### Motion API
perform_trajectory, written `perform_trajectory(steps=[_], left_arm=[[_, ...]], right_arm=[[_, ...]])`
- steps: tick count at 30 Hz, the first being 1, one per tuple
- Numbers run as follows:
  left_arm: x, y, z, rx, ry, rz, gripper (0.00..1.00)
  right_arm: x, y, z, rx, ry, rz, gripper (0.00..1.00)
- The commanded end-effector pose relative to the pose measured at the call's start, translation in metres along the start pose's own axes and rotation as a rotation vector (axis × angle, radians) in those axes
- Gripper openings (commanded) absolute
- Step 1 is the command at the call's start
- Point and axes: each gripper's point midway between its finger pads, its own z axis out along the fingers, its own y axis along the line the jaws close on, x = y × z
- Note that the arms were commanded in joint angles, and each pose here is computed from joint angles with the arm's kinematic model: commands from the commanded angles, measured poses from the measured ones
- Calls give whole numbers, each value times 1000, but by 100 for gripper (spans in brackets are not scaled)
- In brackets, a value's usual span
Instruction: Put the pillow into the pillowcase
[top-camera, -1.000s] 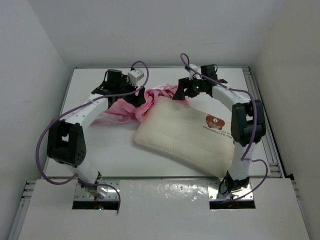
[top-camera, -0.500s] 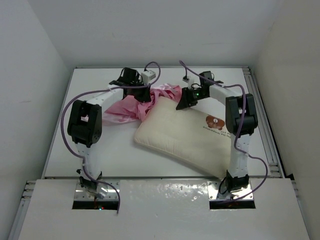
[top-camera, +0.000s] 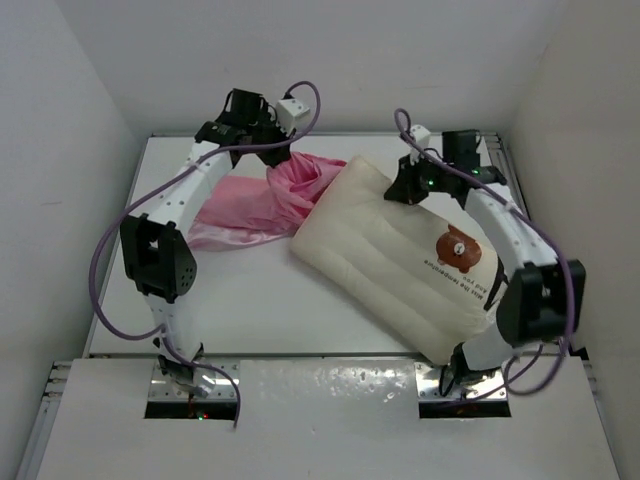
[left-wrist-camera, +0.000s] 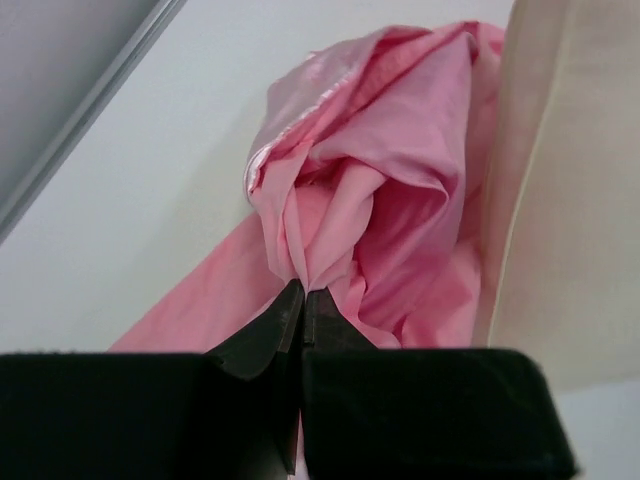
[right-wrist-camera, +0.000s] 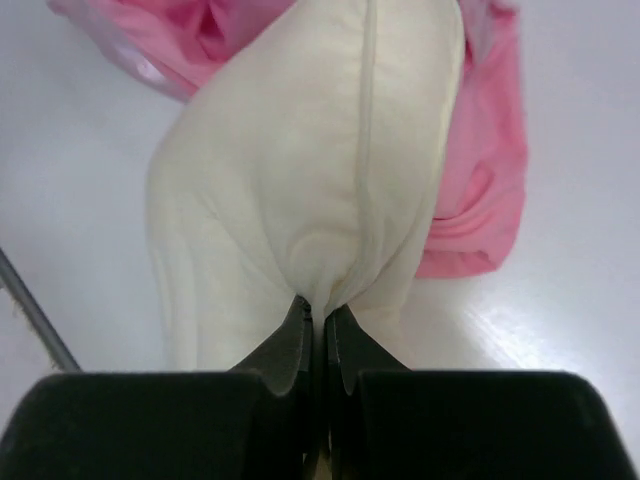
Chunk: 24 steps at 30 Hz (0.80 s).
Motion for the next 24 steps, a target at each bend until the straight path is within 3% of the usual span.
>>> perform_trajectory(steps=[1,13,17,24], left_arm=[[-14,-7,-32,-40,24,140,0],[-5,-34,-47,14,34,85,0],[1,-48,-50,48,53,92,0],[11,-59,-47,64,79,110,0]], right_arm=[[-49,19,-45,72,-191,-188,0],[-122,29,-137,344,-531,-330,0],[-137,11,-143,440,-534,-331,0],[-163,11,-148,438,-597,-347,0]])
